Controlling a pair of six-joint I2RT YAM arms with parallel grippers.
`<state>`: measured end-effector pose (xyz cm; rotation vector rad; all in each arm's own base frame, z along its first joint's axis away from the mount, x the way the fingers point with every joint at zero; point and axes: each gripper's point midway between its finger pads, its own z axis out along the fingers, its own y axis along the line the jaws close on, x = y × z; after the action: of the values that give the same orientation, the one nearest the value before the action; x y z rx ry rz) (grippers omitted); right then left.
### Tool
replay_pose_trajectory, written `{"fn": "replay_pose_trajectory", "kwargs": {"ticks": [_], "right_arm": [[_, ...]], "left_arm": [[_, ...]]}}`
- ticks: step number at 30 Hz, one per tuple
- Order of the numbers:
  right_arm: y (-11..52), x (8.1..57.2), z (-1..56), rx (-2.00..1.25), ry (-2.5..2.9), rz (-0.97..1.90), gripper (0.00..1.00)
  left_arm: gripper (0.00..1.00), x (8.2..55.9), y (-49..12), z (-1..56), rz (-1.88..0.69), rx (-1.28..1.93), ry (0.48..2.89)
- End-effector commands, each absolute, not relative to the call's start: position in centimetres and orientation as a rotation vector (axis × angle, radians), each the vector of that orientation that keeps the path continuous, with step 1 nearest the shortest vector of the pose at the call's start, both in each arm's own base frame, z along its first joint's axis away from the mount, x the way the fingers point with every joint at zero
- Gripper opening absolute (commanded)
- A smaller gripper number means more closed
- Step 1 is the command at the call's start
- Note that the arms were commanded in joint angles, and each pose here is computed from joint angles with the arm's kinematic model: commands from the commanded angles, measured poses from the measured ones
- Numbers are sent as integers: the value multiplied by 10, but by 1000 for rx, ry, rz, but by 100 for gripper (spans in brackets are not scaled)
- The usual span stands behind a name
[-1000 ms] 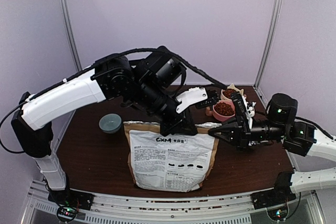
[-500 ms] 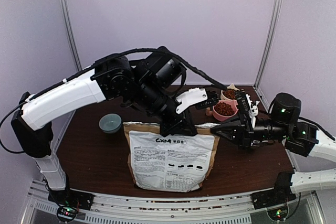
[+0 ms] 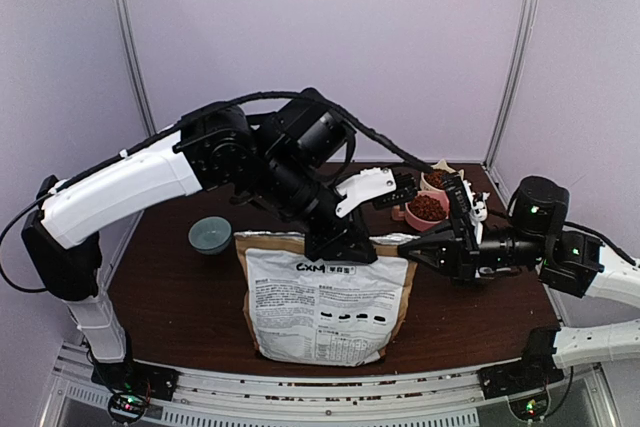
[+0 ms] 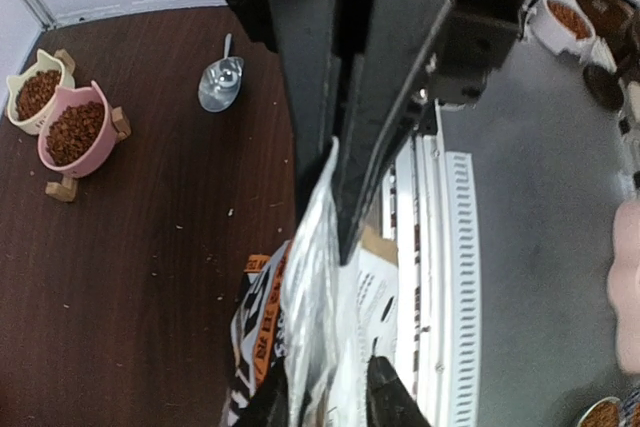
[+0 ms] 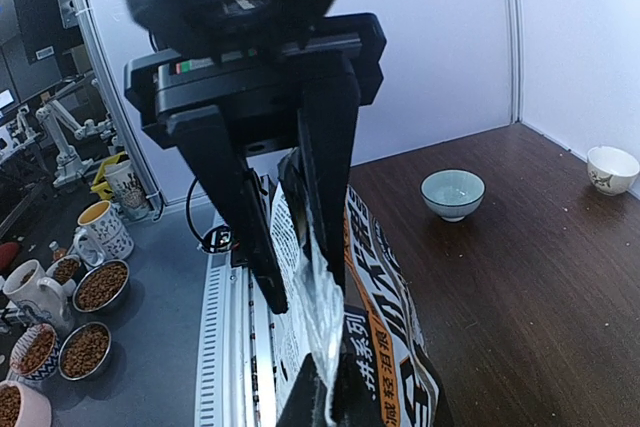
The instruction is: Serve the pet food
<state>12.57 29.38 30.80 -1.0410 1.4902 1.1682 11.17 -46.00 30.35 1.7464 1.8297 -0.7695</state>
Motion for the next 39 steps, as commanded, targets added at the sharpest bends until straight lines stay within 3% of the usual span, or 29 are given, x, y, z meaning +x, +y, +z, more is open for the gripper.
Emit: {"fn": "replay_pose_trajectory", "kwargs": {"ticks": [1,9,13,16,21,30,39], "right_arm": [[293,128,321,-1030,1460,1158,0],[291,125,323,-1037,1453,1167,0],[291,123,324,-1043,1449,1175,0],[291,122,323,-1047,1450,1179,0],[289,125,319,-1035,1481,1154,0],[278,125,312,-1009,1507,1117,24],[279,124,313,-1005,1507,1135,17]], "left_arm": [[29,105,-479,321,-863,1735,1754],[24,104,-494,315,-898,1760,1745],[14,103,-496,316,-908,1768,1736],[0,102,-498,316,-915,1777,1726],[0,102,-497,317,-914,1779,1717],[0,103,-496,317,-903,1772,1723],[0,103,-495,318,-902,1767,1724]]}}
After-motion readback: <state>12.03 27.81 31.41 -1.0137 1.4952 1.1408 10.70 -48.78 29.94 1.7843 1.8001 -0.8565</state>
